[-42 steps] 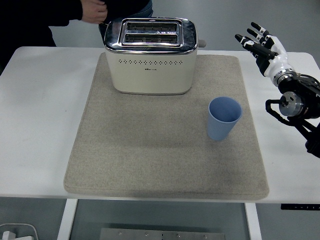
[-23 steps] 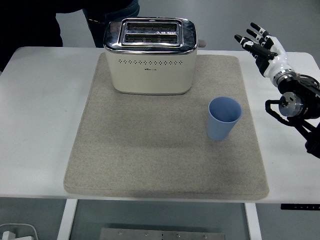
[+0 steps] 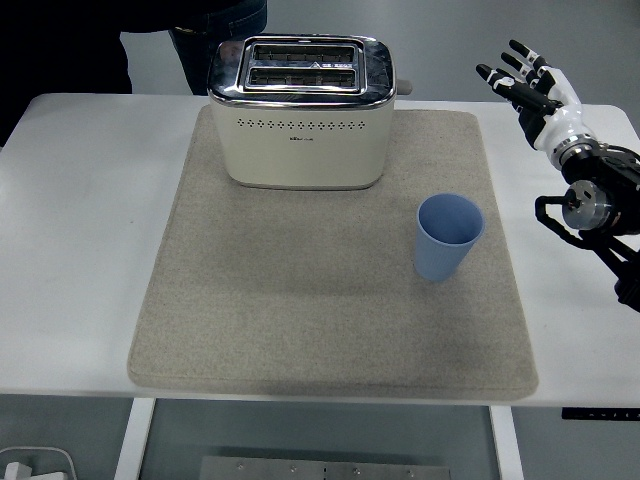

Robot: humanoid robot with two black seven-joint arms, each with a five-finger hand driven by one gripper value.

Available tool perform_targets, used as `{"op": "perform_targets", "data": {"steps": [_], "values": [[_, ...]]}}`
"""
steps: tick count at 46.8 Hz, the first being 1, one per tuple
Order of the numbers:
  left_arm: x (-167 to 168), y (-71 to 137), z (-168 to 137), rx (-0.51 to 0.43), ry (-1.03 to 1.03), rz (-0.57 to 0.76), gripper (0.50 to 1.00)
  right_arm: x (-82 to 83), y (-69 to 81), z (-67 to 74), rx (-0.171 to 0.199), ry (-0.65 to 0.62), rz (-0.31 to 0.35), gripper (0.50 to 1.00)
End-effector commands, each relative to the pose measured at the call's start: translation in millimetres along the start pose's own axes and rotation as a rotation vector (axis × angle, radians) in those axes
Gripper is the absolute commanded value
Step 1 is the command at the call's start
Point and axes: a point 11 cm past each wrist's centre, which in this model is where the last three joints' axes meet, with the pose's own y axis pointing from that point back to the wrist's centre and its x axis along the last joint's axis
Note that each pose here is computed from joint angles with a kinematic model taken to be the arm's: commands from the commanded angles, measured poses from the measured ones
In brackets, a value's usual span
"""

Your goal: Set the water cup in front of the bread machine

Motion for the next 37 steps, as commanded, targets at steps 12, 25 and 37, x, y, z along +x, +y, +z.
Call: {"op": "perform_targets", "data": {"steps": [12,25,37], "values": [[-0.4,0.0,-0.1,0.0,0.0,-0.001,1.0,7.9,5.4,-10.4,0.036,0.027,-0.021,0.915],[0.2,0.0,-0.1,0.0,0.0,0.0,1.0,35.4,13.4,-11.8,0.033,0.08,0.003,0.915],[0.2,0.0,-0.1,0.0,0.0,0.0,1.0,65.9,44.8,-16.5,0.039,0.161,-0.034,0.915]]}}
